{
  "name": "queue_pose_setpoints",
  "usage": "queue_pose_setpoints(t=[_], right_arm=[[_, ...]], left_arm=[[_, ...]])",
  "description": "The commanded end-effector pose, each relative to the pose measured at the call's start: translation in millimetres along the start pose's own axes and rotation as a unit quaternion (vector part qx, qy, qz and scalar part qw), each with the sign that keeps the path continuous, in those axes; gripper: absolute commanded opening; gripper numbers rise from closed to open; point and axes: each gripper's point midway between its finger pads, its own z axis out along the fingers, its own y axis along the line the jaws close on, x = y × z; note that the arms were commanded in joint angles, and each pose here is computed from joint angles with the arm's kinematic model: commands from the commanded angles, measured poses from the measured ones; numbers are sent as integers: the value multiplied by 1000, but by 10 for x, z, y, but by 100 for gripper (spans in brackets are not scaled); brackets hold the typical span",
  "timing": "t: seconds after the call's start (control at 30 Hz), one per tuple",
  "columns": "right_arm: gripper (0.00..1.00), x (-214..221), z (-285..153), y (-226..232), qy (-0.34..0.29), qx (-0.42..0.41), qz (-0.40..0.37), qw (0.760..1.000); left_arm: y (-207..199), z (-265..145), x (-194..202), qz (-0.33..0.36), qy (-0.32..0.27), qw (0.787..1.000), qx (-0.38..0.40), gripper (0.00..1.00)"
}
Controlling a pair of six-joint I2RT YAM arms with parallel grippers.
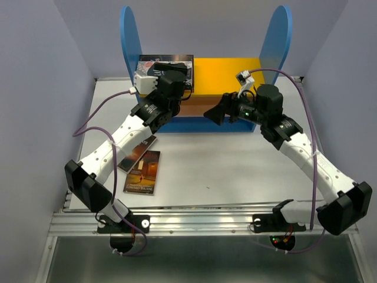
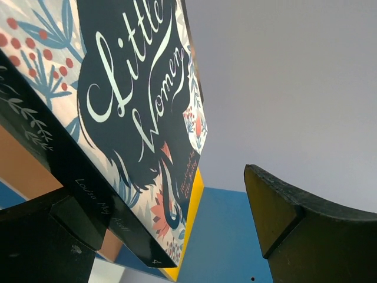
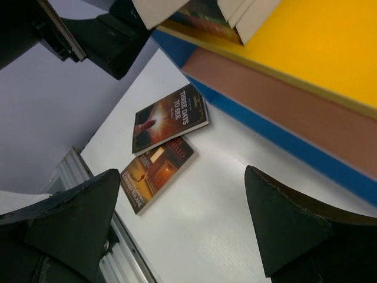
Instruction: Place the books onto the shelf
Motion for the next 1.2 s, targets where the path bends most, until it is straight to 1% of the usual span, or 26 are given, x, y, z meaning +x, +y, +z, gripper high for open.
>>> queue_pose_setpoints(t=[0.0, 0.07, 0.17, 0.2, 0.33, 0.4, 0.5, 0.67, 0.8, 0.87, 0.93, 0.97, 1.03, 1.07, 1.1, 1.17], right_arm=[[91, -520, 141, 203, -64, -26, -77, 995], [90, -613, 205, 210, -71, -28, -87, 993], [84, -718, 354, 211, -71, -29, -101, 992], [80, -733, 394, 240, -72, -31, -105, 991], [74, -835, 572, 255, -72, -38, -120, 989], [73, -816, 634, 286, -66, -43, -118, 990], [73, -821, 664, 264, -66, -40, -117, 990], [72, -831, 671, 281, -71, -37, -121, 989], [72, -812, 699, 268, -68, -38, -121, 990], [72, -805, 708, 248, -68, -34, -121, 990], [72, -792, 715, 235, -66, -33, -121, 990], [72, -806, 708, 245, -68, -34, -122, 990], [72, -805, 708, 245, -68, -34, -124, 989], [72, -820, 709, 249, -70, -34, -125, 989], [72, -816, 718, 246, -69, -34, -124, 989], [72, -805, 747, 237, -66, -36, -123, 990]], left_arm=[[-281, -83, -132, -1, -3, 1000, 31, 99], [-269, -79, -161, 3, -5, 999, 31, 99], [-263, -76, -217, 19, 0, 999, 40, 99], [-319, -70, -242, 20, 6, 998, 52, 99], [-323, 19, -236, 58, 34, 996, 60, 99], [-269, 81, -178, 74, 53, 994, 56, 99], [-216, 122, -211, 85, 62, 993, 48, 99], [-223, 75, -277, 112, 61, 990, 63, 99], [-179, -10, -297, 165, 82, 980, 69, 99], [-71, -42, -289, 176, 91, 978, 61, 99], [-56, -149, -311, 189, 100, 974, 71, 99], [72, -144, -306, 206, 104, 971, 63, 99], [120, -257, -363, 213, 109, 969, 63, 99], [233, -266, -354, 225, 115, 966, 57, 99], [205, -347, -381, 222, 119, 965, 67, 99], [278, -388, -386, 231, 125, 962, 68, 99]])
